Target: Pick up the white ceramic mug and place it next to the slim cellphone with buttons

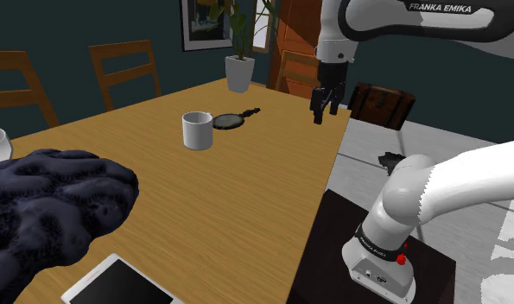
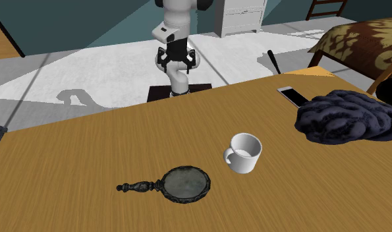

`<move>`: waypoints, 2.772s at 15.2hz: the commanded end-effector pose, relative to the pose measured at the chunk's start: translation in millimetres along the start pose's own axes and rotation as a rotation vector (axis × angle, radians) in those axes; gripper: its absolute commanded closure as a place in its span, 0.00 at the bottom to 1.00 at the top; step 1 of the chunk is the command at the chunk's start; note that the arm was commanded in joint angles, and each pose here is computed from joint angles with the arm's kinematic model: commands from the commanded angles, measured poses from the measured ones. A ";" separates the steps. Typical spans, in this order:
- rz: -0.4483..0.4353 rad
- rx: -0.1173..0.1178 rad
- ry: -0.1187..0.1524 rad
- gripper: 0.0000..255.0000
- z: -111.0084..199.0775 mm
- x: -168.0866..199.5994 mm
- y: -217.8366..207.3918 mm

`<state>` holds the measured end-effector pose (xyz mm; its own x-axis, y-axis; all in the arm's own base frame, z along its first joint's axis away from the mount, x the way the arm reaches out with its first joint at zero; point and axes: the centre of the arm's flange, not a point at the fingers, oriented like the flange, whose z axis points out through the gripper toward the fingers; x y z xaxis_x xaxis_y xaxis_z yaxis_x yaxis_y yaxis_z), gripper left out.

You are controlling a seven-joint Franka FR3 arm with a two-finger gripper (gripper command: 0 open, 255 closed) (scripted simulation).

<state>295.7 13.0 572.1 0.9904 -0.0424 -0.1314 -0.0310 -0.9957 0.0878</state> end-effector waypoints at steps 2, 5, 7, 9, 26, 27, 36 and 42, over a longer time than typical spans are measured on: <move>0.006 0.003 0.003 0.00 0.6 9.1 -8.7; 0.023 0.011 0.011 0.00 2.2 36.6 -34.4; 0.035 0.017 0.017 0.00 3.0 55.2 -51.3; 0.047 0.023 0.023 0.00 3.7 74.0 -68.0; 0.146 0.071 0.072 0.00 0.7 241.5 -200.8; 0.152 0.074 0.074 0.00 0.1 251.7 -208.0; 0.198 0.096 0.097 0.00 -1.4 334.9 -264.0; 0.198 0.096 0.097 0.00 30.0 338.3 -266.7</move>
<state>635.0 260.4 480.4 0.9719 -0.2339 -0.0253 -0.2338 -0.9723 0.0078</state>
